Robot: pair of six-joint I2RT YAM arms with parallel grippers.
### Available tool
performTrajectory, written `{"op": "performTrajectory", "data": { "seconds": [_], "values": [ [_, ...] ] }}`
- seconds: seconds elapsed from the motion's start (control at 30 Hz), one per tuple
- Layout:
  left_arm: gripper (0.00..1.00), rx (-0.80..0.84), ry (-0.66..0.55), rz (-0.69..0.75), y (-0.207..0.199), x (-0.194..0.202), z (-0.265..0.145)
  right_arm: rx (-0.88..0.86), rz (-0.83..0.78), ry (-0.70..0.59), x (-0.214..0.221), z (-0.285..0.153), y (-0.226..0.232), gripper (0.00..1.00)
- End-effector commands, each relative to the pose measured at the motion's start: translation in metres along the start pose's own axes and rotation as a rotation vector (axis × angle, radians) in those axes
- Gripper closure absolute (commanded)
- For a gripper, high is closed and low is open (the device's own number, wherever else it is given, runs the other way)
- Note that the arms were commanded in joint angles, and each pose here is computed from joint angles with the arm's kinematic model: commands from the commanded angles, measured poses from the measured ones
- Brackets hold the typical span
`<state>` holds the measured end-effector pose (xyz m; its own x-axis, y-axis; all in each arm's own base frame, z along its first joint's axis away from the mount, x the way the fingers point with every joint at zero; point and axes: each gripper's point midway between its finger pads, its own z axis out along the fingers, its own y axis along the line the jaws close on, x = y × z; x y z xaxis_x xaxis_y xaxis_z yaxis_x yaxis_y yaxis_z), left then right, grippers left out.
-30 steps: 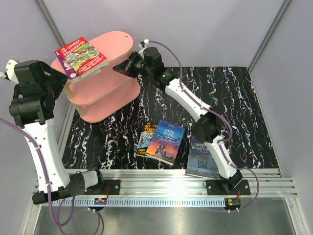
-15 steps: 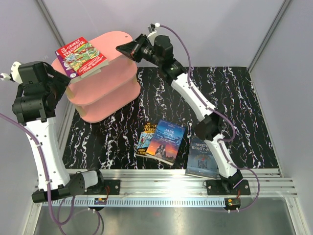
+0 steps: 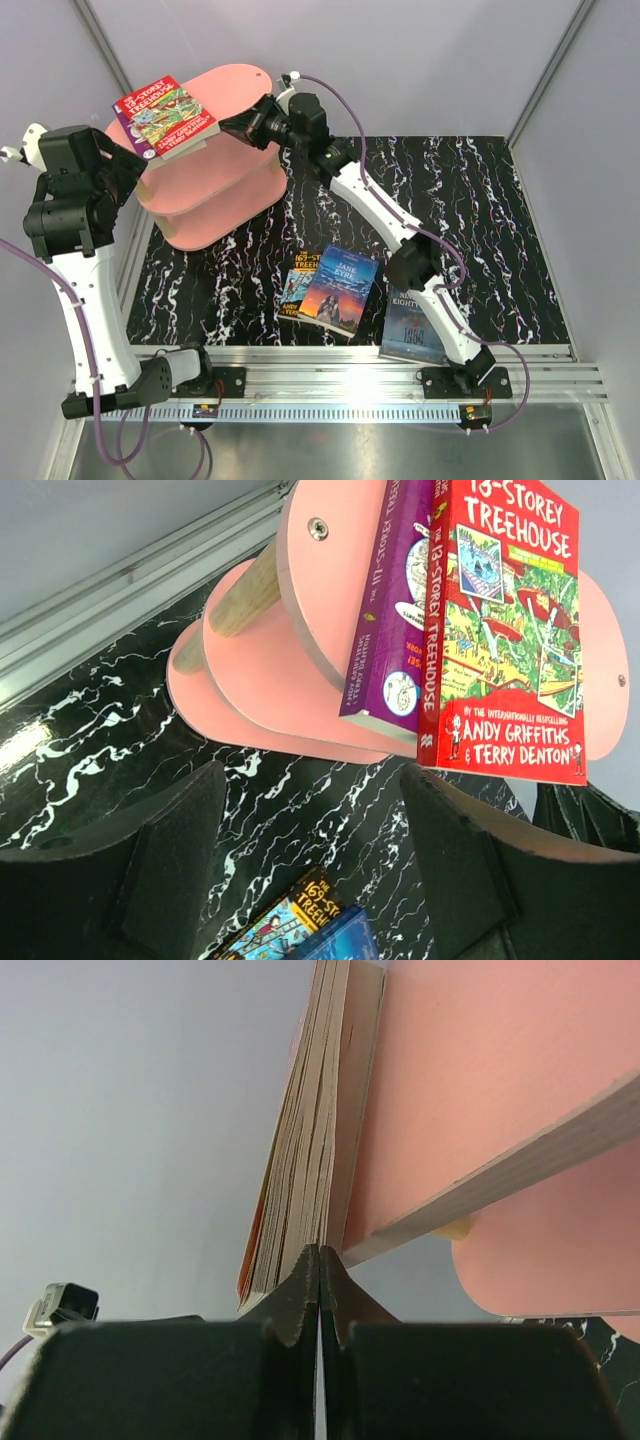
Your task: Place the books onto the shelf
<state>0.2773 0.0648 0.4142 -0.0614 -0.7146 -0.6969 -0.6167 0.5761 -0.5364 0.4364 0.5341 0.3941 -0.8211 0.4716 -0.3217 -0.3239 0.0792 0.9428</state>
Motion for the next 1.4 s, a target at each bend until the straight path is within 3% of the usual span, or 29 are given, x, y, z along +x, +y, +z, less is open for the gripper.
{"op": "performTrajectory", "data": {
  "seconds": [0.0, 0.5, 0.73, 0.77, 0.83, 0.9, 0.93, 0.97, 1.0, 1.07, 1.13, 1.2, 1.27, 1.3, 1.37],
  "values": [
    [0.27, 0.011, -0.050, 0.008, 0.003, -0.009, -0.013, -0.097, -0.037, -0.041, -0.004, -0.007, 0.048, 1.00],
    [0.25, -0.015, -0.114, 0.052, 0.025, -0.010, -0.040, -0.138, -0.021, -0.015, 0.030, 0.000, 0.069, 1.00],
    [0.18, 0.019, -0.170, 0.073, 0.029, -0.020, -0.061, -0.071, -0.115, -0.018, 0.026, -0.018, 0.076, 1.00],
    [0.15, 0.023, -0.176, 0.078, 0.029, -0.021, -0.064, -0.076, -0.135, -0.040, 0.017, -0.032, 0.094, 0.95],
    [0.14, 0.048, -0.178, 0.077, 0.026, -0.021, -0.068, 0.012, -0.133, -0.051, 0.003, -0.041, 0.065, 0.64],
    [0.12, 0.094, -0.151, 0.082, 0.018, -0.016, -0.069, 0.021, -0.147, -0.092, -0.019, -0.070, 0.083, 0.37],
    [0.12, 0.112, -0.141, 0.080, 0.015, -0.013, -0.069, 0.095, -0.138, -0.110, -0.035, -0.080, 0.054, 0.10],
    [0.12, 0.142, -0.112, 0.074, 0.010, -0.007, -0.068, 0.082, -0.159, -0.150, -0.049, -0.104, 0.078, 0.06],
    [0.11, 0.159, -0.100, 0.071, 0.007, -0.004, -0.067, 0.152, -0.172, -0.147, -0.051, -0.114, 0.054, 0.02],
    [0.10, 0.199, -0.050, 0.053, 0.002, 0.010, -0.062, 0.184, -0.230, -0.225, -0.079, -0.156, 0.072, 0.00],
    [0.09, 0.255, -0.016, 0.041, -0.007, 0.021, -0.056, 0.321, -0.284, -0.228, -0.085, -0.185, 0.046, 0.00],
    [0.07, 0.297, 0.080, 0.038, -0.008, 0.056, -0.045, 0.448, -0.335, -0.205, -0.076, -0.219, 0.029, 0.00],
    [0.07, 0.373, 0.104, 0.041, -0.018, 0.074, -0.043, 0.519, -0.350, -0.195, -0.064, -0.250, 0.022, 0.00],
    [0.07, 0.398, 0.187, 0.087, -0.020, 0.110, -0.034, 0.632, -0.319, -0.136, -0.045, -0.266, -0.020, 0.00],
    [0.07, 0.421, 0.257, 0.137, -0.021, 0.146, -0.028, 0.711, -0.292, -0.128, -0.028, -0.301, -0.039, 0.00]
  ]
}}
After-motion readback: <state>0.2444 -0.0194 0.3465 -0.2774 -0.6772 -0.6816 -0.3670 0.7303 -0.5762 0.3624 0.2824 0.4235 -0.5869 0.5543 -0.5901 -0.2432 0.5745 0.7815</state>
